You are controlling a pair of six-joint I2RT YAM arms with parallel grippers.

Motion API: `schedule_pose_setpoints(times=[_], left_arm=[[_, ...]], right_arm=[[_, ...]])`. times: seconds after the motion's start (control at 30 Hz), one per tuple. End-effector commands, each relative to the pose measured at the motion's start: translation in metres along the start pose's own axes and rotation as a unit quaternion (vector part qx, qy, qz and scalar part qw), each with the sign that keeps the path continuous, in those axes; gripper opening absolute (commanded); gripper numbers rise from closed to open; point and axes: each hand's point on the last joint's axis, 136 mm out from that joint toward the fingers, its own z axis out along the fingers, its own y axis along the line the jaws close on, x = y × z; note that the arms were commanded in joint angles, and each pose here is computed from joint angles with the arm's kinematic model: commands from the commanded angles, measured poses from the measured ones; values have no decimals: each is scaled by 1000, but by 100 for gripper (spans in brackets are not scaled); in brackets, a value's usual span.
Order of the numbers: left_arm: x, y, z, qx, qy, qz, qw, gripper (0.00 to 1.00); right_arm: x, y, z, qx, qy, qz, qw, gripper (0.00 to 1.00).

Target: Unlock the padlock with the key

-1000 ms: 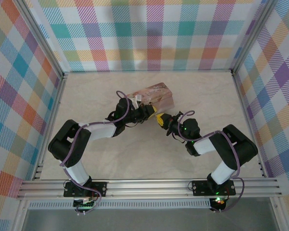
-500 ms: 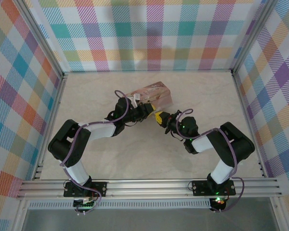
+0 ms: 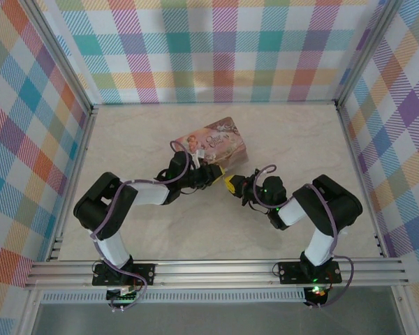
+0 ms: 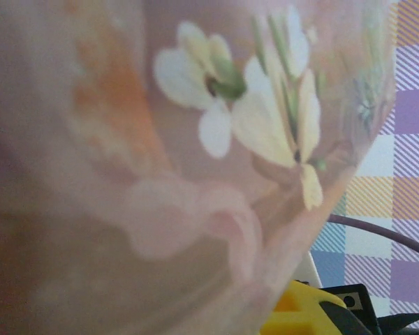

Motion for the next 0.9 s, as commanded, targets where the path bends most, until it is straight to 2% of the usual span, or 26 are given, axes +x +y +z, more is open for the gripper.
schedule_pose_setpoints(times=[0.0,0.27,0.57,0.77,0.87], left_arm=[[56,-29,4,65,111,13,992,16],[58,-40,6,87,113,17,990,15],[67,-55,9,106,124,24,986,13],[68,-57,11,106,126,24,986,13],[67,-58,12,107,126,25,986,13]], right_arm=[[8,21,6,-35,17,-6,999,0],[2,40,2,-67,-16,69,995,0],[7,61,24,-86,16,40,995,0],[6,85,19,-118,-8,-20,993,0],[12,79,25,-99,-8,-12,995,0]])
